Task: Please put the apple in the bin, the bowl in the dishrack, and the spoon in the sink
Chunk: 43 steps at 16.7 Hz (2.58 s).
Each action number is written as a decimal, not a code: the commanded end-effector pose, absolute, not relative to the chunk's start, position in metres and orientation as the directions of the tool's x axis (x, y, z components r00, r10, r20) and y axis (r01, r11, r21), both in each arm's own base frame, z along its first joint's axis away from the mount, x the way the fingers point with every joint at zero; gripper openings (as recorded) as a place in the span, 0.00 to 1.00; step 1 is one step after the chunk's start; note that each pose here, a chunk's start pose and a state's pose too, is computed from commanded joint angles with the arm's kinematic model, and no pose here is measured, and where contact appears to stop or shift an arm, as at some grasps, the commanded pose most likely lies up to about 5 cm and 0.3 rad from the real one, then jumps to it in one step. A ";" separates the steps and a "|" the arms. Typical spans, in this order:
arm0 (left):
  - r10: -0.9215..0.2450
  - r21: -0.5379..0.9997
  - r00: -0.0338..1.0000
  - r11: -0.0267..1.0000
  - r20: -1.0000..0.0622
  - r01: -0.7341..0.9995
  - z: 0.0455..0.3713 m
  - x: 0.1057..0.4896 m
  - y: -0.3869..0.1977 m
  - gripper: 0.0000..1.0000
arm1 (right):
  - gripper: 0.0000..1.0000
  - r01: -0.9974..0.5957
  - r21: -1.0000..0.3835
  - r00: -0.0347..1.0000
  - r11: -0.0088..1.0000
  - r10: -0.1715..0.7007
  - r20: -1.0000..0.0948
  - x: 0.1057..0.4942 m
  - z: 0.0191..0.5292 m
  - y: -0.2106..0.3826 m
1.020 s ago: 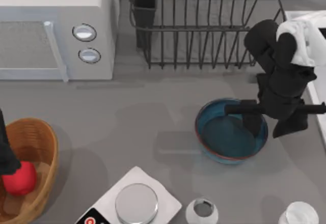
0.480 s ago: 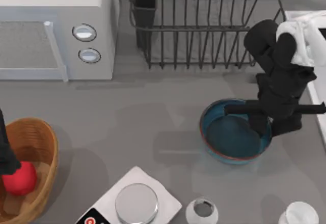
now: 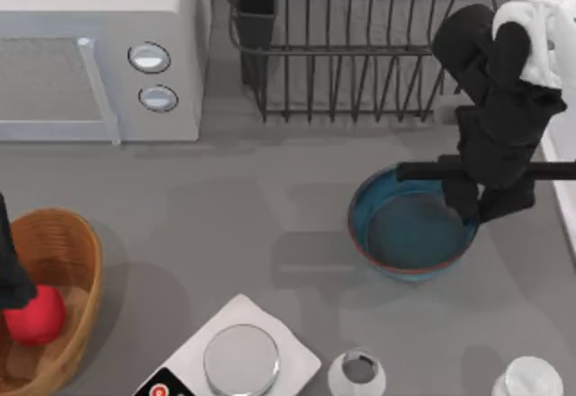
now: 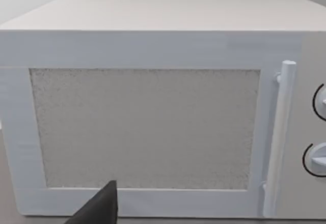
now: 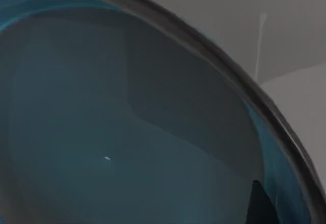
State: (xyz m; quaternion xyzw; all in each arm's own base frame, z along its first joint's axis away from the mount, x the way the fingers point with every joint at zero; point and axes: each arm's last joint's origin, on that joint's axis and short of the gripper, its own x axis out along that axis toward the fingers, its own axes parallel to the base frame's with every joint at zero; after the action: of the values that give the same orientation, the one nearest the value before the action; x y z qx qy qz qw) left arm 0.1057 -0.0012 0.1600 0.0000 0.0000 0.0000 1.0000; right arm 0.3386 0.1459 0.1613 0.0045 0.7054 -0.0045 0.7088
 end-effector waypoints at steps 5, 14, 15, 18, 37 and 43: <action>0.000 0.000 1.000 1.000 0.000 0.000 0.160 0.106 -0.001 1.00 | 0.00 0.012 -0.004 -0.007 1.000 -0.004 -1.000 0.335 0.220 0.144; 0.000 0.000 1.000 1.000 0.000 0.000 0.160 0.106 -0.001 1.00 | 0.00 -0.045 -0.025 0.095 0.999 -0.020 -0.995 0.331 0.235 0.157; 0.000 0.000 1.000 1.000 0.000 0.000 0.160 0.106 -0.001 1.00 | 0.00 -0.073 -0.041 0.156 0.996 -0.029 -0.987 0.330 0.239 0.164; 0.000 0.000 1.000 1.000 0.000 0.000 0.160 0.106 -0.001 1.00 | 0.00 -0.155 -0.107 0.401 0.982 -0.036 -0.915 0.322 0.260 0.191; 0.000 0.000 1.000 1.000 0.000 0.000 0.160 0.106 -0.001 1.00 | 0.00 0.010 0.000 1.000 1.000 -0.010 0.000 0.182 0.419 0.264; 0.000 0.000 1.000 1.000 0.000 0.000 0.160 0.106 -0.001 1.00 | 0.00 0.013 -0.004 1.000 1.000 -0.013 -0.005 0.219 0.392 0.282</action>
State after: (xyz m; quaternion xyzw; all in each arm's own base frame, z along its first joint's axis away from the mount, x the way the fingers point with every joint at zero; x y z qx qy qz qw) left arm 0.1057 -0.0012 0.1600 0.0000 0.0000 0.0000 1.0000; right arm 0.2191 0.2821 0.3923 -0.0019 0.0023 -0.0064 1.0000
